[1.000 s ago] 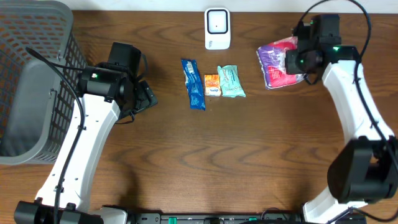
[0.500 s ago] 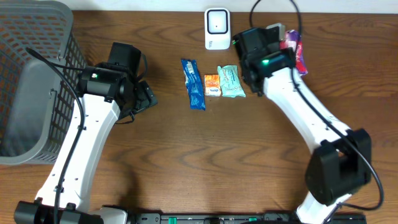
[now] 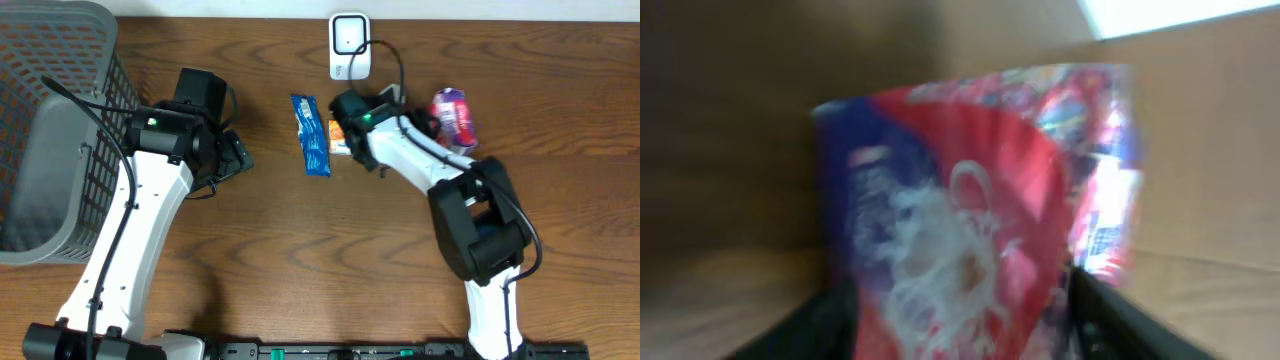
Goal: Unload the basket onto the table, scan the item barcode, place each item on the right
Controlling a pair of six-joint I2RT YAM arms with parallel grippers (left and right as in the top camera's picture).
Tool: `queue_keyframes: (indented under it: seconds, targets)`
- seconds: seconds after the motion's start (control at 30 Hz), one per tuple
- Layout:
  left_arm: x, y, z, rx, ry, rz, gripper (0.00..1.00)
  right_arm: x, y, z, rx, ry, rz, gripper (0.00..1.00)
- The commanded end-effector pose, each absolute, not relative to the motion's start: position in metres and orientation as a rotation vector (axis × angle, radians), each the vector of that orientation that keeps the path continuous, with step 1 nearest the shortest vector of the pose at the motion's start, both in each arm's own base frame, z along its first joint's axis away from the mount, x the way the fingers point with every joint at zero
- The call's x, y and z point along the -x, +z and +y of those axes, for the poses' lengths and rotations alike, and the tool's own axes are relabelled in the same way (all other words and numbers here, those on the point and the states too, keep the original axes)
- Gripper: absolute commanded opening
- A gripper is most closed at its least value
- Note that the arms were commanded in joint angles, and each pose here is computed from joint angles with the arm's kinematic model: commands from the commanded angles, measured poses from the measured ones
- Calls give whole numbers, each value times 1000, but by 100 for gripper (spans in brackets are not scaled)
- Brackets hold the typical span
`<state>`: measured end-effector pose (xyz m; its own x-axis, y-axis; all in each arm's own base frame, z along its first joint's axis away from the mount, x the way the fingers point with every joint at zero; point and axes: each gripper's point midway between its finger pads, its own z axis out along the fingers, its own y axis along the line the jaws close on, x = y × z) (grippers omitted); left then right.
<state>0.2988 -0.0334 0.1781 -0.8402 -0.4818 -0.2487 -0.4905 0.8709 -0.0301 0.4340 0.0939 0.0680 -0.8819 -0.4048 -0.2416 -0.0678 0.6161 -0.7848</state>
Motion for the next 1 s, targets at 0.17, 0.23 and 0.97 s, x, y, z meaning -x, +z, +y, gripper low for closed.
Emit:
queue_keyframes:
  seconds: [0.17,0.23,0.97]
  targets:
    - [-298,177,-31,752,63,2793,98,-451,99,170,353,-451,2683,70]
    - [-298,177,-31,752,63,2793,98,-455,115,183,355,-280,2714,70]
    - [-298,177,-31,752,63,2793,98,-463,116,-7,-108,355,2914,10]
